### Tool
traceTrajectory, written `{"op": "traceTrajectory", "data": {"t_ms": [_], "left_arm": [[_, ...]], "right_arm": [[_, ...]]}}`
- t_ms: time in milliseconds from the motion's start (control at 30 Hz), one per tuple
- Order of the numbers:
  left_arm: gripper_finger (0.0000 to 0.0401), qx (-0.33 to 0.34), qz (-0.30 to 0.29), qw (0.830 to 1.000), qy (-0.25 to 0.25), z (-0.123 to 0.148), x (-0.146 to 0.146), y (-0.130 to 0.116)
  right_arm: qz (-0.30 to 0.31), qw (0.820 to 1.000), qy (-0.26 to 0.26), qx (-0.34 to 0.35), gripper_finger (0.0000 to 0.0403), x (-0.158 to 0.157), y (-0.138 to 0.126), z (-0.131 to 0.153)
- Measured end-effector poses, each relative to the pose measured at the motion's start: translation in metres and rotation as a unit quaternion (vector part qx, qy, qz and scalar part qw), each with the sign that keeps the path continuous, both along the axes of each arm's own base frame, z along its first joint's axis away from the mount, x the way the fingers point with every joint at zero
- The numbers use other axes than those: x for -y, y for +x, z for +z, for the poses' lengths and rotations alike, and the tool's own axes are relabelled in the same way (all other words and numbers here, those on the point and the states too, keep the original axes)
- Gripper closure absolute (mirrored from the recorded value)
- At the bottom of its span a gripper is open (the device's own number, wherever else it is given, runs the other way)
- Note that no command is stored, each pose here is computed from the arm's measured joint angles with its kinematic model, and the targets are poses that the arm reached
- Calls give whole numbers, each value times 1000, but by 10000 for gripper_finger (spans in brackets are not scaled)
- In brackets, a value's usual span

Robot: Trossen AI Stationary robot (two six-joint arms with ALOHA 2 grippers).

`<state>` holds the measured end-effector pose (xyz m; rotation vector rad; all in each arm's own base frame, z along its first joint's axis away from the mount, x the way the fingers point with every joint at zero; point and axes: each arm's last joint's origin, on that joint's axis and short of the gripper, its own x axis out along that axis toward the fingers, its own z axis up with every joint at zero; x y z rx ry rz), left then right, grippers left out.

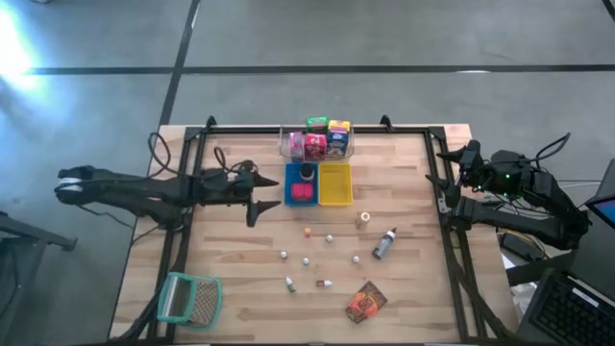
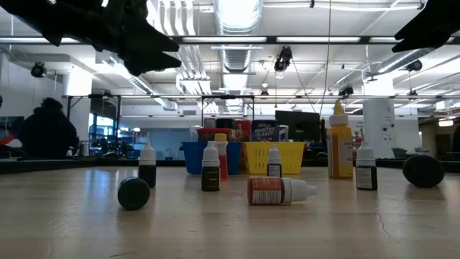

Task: Pick & Place Kitchen Items
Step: Put the brown seasoning bag into the blue bin

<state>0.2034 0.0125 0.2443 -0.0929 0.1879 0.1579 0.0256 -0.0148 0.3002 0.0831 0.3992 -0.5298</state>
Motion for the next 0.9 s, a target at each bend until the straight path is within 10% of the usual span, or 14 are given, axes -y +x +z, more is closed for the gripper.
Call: {"op": "traceTrajectory", "data": {"t_ms": [900], "left_arm": [[114, 2, 38, 999, 38, 0, 17, -1]], "right_arm": [[8, 997, 38, -73, 39, 15, 43, 4]]}}
